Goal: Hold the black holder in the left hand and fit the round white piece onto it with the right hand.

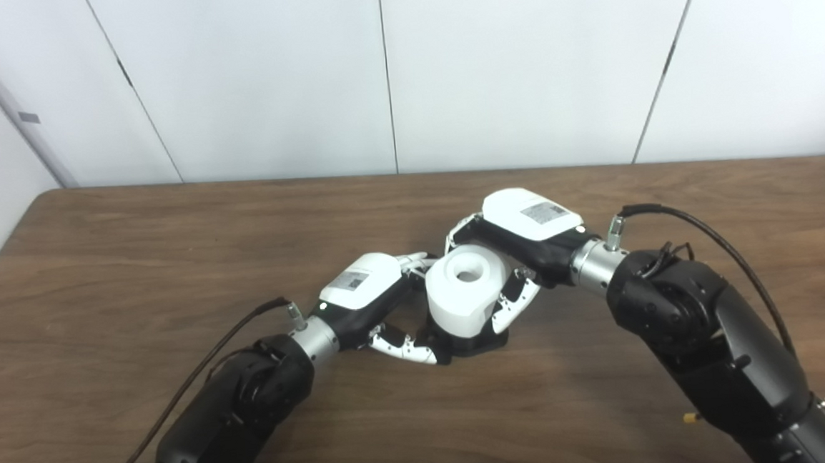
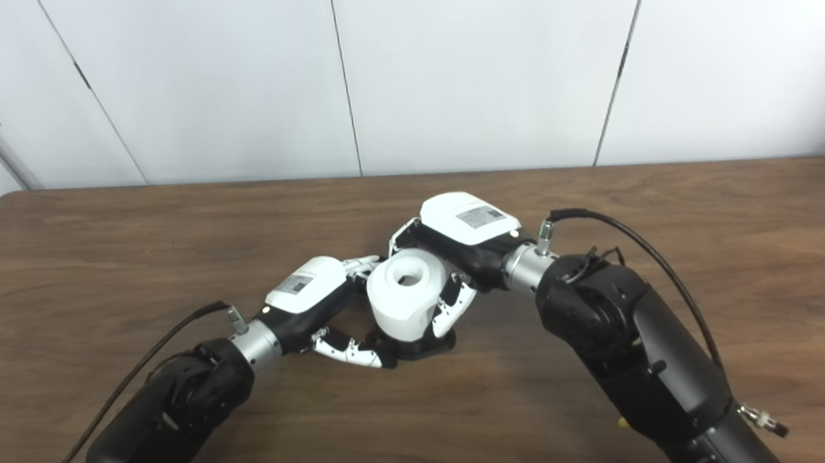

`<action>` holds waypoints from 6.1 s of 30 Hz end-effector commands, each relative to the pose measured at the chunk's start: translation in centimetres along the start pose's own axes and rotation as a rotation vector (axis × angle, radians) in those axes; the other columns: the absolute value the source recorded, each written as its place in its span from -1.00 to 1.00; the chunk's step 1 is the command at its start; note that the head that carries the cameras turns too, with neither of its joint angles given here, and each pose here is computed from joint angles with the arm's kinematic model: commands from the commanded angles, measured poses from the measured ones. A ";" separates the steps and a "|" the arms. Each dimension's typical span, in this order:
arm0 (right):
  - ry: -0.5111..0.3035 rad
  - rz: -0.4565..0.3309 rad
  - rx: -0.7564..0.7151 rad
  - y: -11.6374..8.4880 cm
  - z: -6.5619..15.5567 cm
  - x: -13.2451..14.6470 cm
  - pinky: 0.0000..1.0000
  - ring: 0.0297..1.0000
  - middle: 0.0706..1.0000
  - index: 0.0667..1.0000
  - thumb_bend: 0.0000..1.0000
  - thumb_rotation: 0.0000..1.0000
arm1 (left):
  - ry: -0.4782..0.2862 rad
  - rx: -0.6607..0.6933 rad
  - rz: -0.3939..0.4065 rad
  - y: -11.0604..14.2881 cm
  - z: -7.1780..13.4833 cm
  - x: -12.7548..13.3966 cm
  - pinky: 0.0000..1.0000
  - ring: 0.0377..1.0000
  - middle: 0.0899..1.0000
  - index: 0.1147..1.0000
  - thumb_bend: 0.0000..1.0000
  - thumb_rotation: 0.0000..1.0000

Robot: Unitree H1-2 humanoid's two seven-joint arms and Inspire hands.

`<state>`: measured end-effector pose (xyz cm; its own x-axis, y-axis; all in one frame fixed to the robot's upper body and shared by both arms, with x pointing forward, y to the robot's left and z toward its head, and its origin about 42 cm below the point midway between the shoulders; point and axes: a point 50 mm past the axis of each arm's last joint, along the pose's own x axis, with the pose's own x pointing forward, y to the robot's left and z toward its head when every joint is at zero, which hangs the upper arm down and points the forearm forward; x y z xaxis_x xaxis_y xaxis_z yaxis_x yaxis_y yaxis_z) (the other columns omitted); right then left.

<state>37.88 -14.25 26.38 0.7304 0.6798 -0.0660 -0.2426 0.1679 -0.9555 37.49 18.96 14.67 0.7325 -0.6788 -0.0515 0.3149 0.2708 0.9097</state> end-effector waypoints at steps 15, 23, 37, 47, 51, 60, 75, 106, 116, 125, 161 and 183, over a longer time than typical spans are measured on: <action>-0.021 0.015 -0.067 0.7 -0.1 0.1 0.45 0.49 0.35 -0.12 0.05 -0.71 | 0.023 0.013 -0.102 -1.9 0.0 -0.5 0.77 0.86 0.76 -0.16 0.05 -0.88; 0.003 0.025 -0.078 1.5 -1.2 0.3 0.51 0.53 0.37 -0.12 0.05 -0.71 | 0.028 0.011 -0.101 -1.7 0.0 -0.6 0.78 0.86 0.76 -0.16 0.05 -0.88; 0.019 0.031 -0.092 2.1 -1.5 1.1 0.50 0.53 0.37 -0.11 0.05 -0.70 | 0.023 0.005 -0.100 -1.9 0.2 -0.4 0.77 0.86 0.76 -0.16 0.05 -0.88; -0.008 0.082 -0.130 2.6 -1.4 0.9 0.48 0.46 0.35 -0.11 0.05 -0.71 | 0.024 0.009 -0.095 -1.8 0.0 -0.3 0.75 0.85 0.76 -0.16 0.05 -0.88; -0.016 0.108 -0.138 2.9 -1.4 0.5 0.52 0.47 0.35 -0.11 0.05 -0.71 | 0.028 0.005 -0.092 -1.7 0.0 -0.2 0.75 0.84 0.75 -0.16 0.05 -0.88; -0.046 0.130 -0.153 3.0 -1.5 -0.5 0.58 0.47 0.36 -0.11 0.05 -0.70 | 0.025 0.009 -0.090 -1.5 -0.3 -0.2 0.77 0.84 0.75 -0.16 0.05 -0.89; -0.052 0.125 -0.150 2.3 -1.6 -1.2 0.54 0.46 0.35 -0.11 0.05 -0.71 | 0.030 0.009 -0.096 -1.4 -0.3 -0.5 0.82 0.85 0.77 -0.16 0.05 -0.89; -0.049 0.080 -0.053 1.9 -0.6 0.0 0.46 0.46 0.34 -0.12 0.05 -0.71 | 0.016 -0.028 -0.086 -2.0 0.6 0.0 0.79 0.83 0.76 -0.16 0.05 -0.88; -0.034 0.085 -0.044 2.0 -0.8 0.2 0.46 0.48 0.34 -0.12 0.05 -0.71 | 0.023 -0.031 -0.099 -2.1 0.6 0.0 0.81 0.84 0.77 -0.16 0.05 -0.88; -0.050 0.085 -0.095 2.8 -0.6 0.9 0.43 0.47 0.33 -0.12 0.05 -0.71 | 0.014 -0.041 -0.090 -2.0 0.7 0.2 0.83 0.85 0.77 -0.16 0.04 -0.88; -0.047 -0.024 -0.087 0.3 0.0 0.8 0.47 0.45 0.32 -0.12 0.04 -0.70 | 0.022 -0.024 -0.110 -2.1 0.5 -0.1 0.80 0.84 0.76 -0.16 0.04 -0.88; -0.059 -0.034 -0.060 1.0 0.8 1.3 0.46 0.43 0.31 -0.12 0.05 -0.70 | 0.009 -0.020 -0.098 -2.2 0.8 0.2 0.80 0.85 0.73 -0.16 0.04 -0.88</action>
<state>37.85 -13.00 24.87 0.7064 0.7067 -0.0389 -0.2020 0.1486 -0.9680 37.23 18.24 14.69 0.7301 -0.6808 -0.0581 0.3402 0.2885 0.8950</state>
